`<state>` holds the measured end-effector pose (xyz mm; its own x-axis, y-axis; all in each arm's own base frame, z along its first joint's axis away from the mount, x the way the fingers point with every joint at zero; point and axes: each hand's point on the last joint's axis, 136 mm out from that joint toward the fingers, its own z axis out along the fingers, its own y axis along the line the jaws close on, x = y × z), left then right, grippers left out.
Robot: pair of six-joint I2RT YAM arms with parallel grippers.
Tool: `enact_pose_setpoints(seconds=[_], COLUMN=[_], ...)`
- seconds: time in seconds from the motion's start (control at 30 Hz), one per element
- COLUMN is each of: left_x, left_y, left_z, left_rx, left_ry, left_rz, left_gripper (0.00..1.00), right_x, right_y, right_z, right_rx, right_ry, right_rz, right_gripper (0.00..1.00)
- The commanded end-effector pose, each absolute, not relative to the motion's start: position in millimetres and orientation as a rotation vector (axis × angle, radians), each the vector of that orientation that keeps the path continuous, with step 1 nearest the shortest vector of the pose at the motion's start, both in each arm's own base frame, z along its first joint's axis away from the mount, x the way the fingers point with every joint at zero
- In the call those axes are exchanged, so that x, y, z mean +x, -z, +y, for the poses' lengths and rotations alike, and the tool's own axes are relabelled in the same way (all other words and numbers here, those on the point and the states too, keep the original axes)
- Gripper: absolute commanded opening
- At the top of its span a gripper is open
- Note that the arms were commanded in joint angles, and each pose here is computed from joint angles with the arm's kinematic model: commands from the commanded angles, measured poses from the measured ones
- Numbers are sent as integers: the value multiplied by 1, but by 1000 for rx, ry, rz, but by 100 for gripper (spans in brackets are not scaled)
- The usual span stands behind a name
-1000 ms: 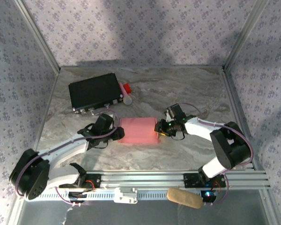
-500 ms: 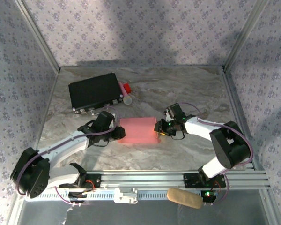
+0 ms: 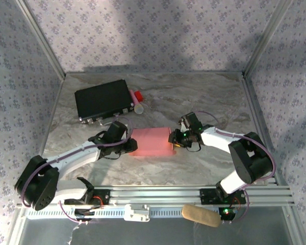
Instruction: Fold the paper box
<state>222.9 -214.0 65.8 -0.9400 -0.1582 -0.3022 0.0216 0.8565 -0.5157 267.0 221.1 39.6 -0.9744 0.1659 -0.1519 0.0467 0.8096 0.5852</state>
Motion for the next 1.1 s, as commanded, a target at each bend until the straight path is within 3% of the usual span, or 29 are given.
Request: enact_pose_setpoints(seconds=[0.0, 0.07, 0.27, 0.37, 0.47, 0.67, 1.07], left_x=[217, 217, 213, 213, 215, 217, 219], left_y=[-60, -59, -52, -54, -66, -87, -81], left_z=[-217, -211, -210, -214, -217, -224, -237], left_rx=[-72, -69, -41, -48, -53, -47, -30], left_ry=[751, 705, 684, 731, 755, 817, 881], left_rz=[2716, 2723, 2751, 2738, 2705, 2665, 2663], left_gripper=[19, 4, 0, 2, 19, 19, 19], right_x=[256, 256, 255, 256, 255, 257, 257], right_y=[-27, -26, -22, -22, -23, -25, -20], right_z=[217, 216, 216, 216, 217, 216, 218], right_rx=[178, 180, 186, 189, 186, 184, 203], right_ry=[-839, -833, -823, -823, -815, -803, -809], right_rz=[2873, 2875, 2885, 2886, 2890, 2896, 2923], right_gripper=[34, 34, 33, 33, 33, 33, 33])
